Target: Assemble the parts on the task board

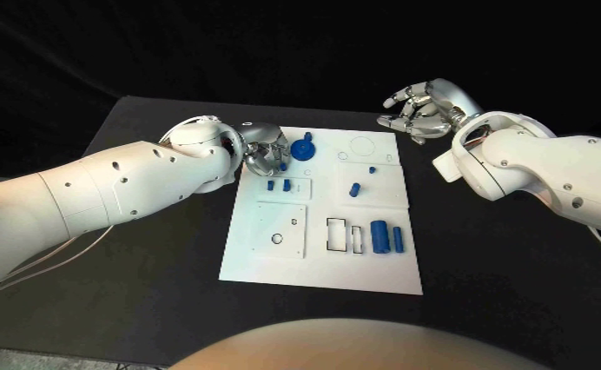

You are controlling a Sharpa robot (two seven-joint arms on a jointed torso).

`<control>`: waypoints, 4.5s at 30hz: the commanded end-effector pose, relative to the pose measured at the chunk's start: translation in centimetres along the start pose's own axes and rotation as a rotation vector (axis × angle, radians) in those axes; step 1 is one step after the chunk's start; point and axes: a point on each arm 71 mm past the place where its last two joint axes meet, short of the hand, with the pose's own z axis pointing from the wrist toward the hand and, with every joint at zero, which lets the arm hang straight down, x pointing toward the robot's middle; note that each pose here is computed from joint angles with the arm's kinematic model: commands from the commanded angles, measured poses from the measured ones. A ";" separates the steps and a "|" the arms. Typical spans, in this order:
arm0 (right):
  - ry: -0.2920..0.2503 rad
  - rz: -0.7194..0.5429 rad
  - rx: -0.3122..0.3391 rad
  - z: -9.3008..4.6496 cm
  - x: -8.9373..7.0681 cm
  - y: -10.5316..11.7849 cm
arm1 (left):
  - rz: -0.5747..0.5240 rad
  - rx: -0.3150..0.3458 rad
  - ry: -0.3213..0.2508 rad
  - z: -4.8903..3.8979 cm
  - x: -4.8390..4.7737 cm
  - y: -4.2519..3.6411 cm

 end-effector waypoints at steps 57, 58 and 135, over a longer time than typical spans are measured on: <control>0.274 -0.785 -0.184 -0.3 6.8 -0.6 | -1.221 0.185 -0.331 -7.77 -3.63 2.71; 0.275 -0.784 -0.184 -0.3 6.9 -0.6 | -1.223 0.186 -0.331 -7.79 -3.63 2.68; 0.118 -0.787 -0.184 -0.1 9.4 -1.1 | -1.220 0.166 -0.301 -7.96 -3.39 2.62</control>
